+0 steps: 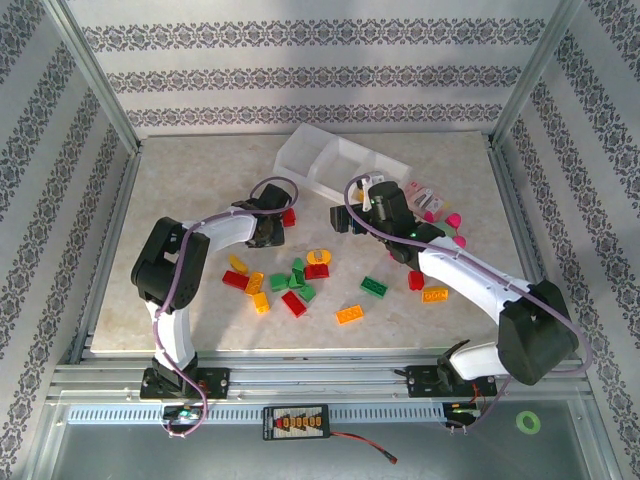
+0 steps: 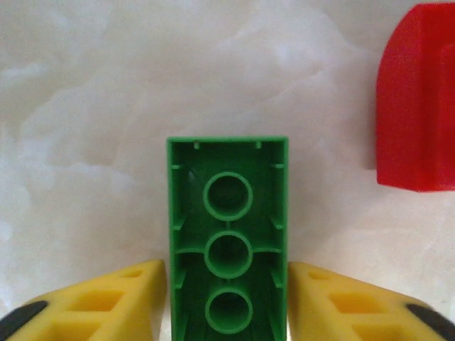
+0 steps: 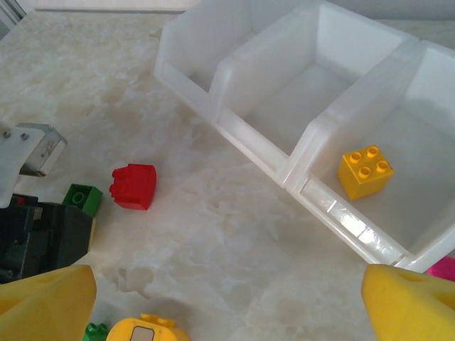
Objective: Sort the legos into containers by color
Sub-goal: Pick up the lego from the center of the table, then place the lego in the container.
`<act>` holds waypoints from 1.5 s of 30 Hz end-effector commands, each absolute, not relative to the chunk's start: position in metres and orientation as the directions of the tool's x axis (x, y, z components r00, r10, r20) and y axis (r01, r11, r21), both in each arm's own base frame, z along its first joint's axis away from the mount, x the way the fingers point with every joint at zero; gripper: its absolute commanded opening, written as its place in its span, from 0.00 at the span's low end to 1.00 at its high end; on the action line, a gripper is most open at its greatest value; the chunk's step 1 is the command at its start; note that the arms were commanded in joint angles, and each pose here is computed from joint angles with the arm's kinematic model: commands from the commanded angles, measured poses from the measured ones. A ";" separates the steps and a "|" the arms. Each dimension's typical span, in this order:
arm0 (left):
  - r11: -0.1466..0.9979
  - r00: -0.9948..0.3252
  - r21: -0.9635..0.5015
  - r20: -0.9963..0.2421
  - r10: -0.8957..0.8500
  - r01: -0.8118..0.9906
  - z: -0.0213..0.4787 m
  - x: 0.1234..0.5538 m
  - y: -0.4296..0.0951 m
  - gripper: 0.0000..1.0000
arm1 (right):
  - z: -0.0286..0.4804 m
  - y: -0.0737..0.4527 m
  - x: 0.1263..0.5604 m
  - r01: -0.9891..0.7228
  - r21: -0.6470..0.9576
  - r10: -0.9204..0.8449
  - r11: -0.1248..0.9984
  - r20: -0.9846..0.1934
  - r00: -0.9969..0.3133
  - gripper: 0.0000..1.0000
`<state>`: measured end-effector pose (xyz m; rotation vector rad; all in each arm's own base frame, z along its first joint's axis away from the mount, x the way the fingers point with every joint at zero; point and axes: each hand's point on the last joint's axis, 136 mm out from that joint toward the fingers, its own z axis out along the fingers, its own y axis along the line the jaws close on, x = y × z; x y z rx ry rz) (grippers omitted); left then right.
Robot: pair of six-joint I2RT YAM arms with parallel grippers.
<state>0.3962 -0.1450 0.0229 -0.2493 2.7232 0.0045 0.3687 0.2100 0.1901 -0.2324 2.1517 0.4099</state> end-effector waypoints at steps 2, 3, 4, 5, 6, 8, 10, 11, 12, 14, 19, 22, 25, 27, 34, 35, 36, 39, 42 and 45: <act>0.985 -0.906 -0.017 -0.390 -0.166 -0.173 0.022 0.393 -0.144 0.36 | 0.207 0.207 0.367 -0.311 0.185 -0.005 0.932 -0.853 -0.522 0.96; 0.985 -0.904 -0.016 -0.394 -0.165 -0.173 0.024 0.394 -0.143 0.33 | 0.207 0.206 0.366 -0.311 0.185 -0.005 0.932 -0.854 -0.521 0.96; 0.985 -0.904 -0.012 -0.396 -0.161 -0.170 0.026 0.393 -0.142 0.31 | 0.209 0.206 0.365 -0.312 0.187 -0.003 0.932 -0.855 -0.519 0.96; 0.986 -0.901 -0.015 -0.403 -0.159 -0.168 0.030 0.394 -0.142 0.30 | 0.211 0.206 0.365 -0.315 0.187 -0.003 0.931 -0.856 -0.517 0.96; 0.986 -0.899 -0.015 -0.408 -0.156 -0.165 0.034 0.395 -0.142 0.30 | 0.213 0.206 0.364 -0.316 0.189 0.000 0.930 -0.858 -0.513 0.96; 0.987 -0.889 -0.020 -0.432 -0.152 -0.160 0.046 0.398 -0.143 0.29 | 0.217 0.205 0.362 -0.319 0.192 0.006 0.928 -0.863 -0.505 0.96; 0.989 -0.876 -0.028 -0.461 -0.143 -0.147 0.060 0.405 -0.145 0.28 | 0.221 0.204 0.360 -0.317 0.198 0.016 0.927 -0.868 -0.496 0.96; 0.991 -0.869 -0.031 -0.477 -0.129 -0.130 0.066 0.410 -0.147 0.28 | 0.223 0.203 0.359 -0.316 0.203 0.023 0.927 -0.872 -0.490 0.96; 0.993 -0.866 -0.032 -0.487 -0.114 -0.113 0.070 0.415 -0.149 0.27 | 0.224 0.203 0.359 -0.316 0.206 0.028 0.926 -0.873 -0.486 0.96; 0.995 -0.860 -0.030 -0.500 -0.097 -0.095 0.079 0.429 -0.152 0.26 | 0.223 0.201 0.358 -0.312 0.205 0.030 0.928 -0.874 -0.484 0.96; 0.998 -0.832 -0.040 -0.552 -0.053 -0.038 0.104 0.473 -0.167 0.26 | 0.219 0.200 0.358 -0.304 0.201 0.028 0.931 -0.871 -0.490 0.96; 0.998 -0.827 -0.061 -0.560 -0.045 -0.013 0.113 0.503 -0.176 0.26 | 0.220 0.199 0.358 -0.298 0.205 0.035 0.932 -0.871 -0.490 0.96; 0.996 -0.815 -0.091 -0.577 -0.046 0.008 0.122 0.531 -0.185 0.26 | 0.222 0.198 0.359 -0.292 0.204 0.039 0.934 -0.873 -0.486 0.96; 0.994 -0.805 -0.103 -0.592 -0.043 0.022 0.125 0.547 -0.190 0.26 | 0.224 0.197 0.359 -0.290 0.202 0.040 0.935 -0.876 -0.480 0.96; 0.992 -0.751 -0.110 -0.659 -0.030 0.057 0.132 0.598 -0.199 0.26 | 0.225 0.191 0.354 -0.277 0.201 0.045 0.940 -0.876 -0.481 0.96; 0.992 -0.743 -0.104 -0.669 -0.020 0.067 0.131 0.604 -0.201 0.26 | 0.224 0.190 0.353 -0.274 0.199 0.045 0.941 -0.875 -0.482 0.96; 0.992 -0.735 -0.097 -0.678 -0.008 0.079 0.130 0.609 -0.203 0.26 | 0.224 0.189 0.353 -0.272 0.201 0.047 0.941 -0.875 -0.483 0.96; 0.992 -0.727 -0.082 -0.687 0.014 0.097 0.123 0.619 -0.205 0.26 | 0.224 0.187 0.351 -0.265 0.205 0.055 0.942 -0.875 -0.481 0.96; 0.990 -0.729 -0.090 -0.685 0.014 0.104 0.113 0.624 -0.205 0.27 | 0.226 0.185 0.349 -0.259 0.207 0.062 0.943 -0.877 -0.477 0.96; 0.987 -0.731 -0.111 -0.682 0.008 0.114 0.109 0.626 -0.208 0.27 | 0.226 0.183 0.347 -0.257 0.205 0.061 0.944 -0.878 -0.476 0.96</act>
